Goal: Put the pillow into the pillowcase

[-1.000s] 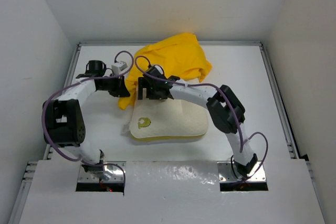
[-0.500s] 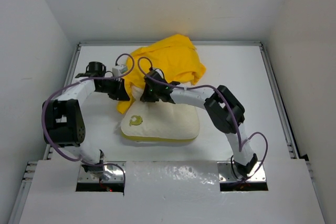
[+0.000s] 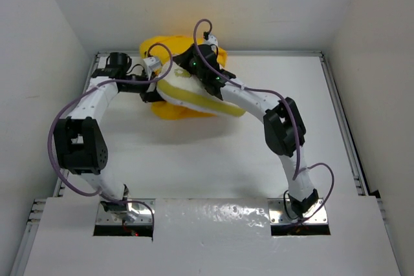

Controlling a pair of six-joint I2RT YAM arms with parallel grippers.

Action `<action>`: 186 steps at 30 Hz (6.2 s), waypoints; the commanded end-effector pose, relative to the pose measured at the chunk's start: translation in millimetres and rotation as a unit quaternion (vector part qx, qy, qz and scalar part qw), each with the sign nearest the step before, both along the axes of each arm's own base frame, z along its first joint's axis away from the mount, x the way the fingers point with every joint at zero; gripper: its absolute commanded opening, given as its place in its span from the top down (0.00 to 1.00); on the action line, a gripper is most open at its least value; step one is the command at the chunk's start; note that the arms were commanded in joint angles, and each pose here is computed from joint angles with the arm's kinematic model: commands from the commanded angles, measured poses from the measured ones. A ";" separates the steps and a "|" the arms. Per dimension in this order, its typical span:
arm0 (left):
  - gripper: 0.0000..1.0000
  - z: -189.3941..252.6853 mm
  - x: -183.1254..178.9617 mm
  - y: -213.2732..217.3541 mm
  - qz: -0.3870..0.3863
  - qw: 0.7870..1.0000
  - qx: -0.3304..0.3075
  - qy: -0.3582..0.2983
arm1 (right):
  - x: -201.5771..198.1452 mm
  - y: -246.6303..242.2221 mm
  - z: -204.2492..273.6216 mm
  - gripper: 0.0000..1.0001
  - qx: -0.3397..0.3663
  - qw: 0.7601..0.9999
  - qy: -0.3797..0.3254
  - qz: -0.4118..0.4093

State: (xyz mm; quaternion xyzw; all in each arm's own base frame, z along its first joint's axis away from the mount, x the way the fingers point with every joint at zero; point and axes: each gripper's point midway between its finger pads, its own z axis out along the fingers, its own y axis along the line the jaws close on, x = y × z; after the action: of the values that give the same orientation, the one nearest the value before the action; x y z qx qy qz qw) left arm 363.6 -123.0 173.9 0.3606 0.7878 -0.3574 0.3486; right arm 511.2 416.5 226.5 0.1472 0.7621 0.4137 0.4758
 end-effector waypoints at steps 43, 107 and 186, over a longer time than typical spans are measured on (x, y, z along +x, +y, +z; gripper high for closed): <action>0.20 14.9 269.5 -56.9 0.244 0.912 0.219 -0.247 | 10.4 -149.1 -111.6 0.01 -0.230 0.958 0.067 0.157; 1.00 77.7 -71.8 -191.8 -0.305 0.950 -0.042 -0.049 | -47.7 -157.1 -66.8 1.00 -0.060 0.991 -0.022 -0.118; 0.56 -154.5 -33.9 203.8 0.295 0.939 0.138 0.108 | -97.2 -66.4 -239.2 1.00 -0.162 0.946 0.161 0.230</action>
State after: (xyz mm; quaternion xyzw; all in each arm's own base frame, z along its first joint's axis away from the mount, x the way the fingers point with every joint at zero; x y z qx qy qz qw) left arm 334.6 111.9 12.2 0.0656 0.9574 -0.1086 0.2593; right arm 435.0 353.6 -6.9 -0.0445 0.8906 0.3604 0.2739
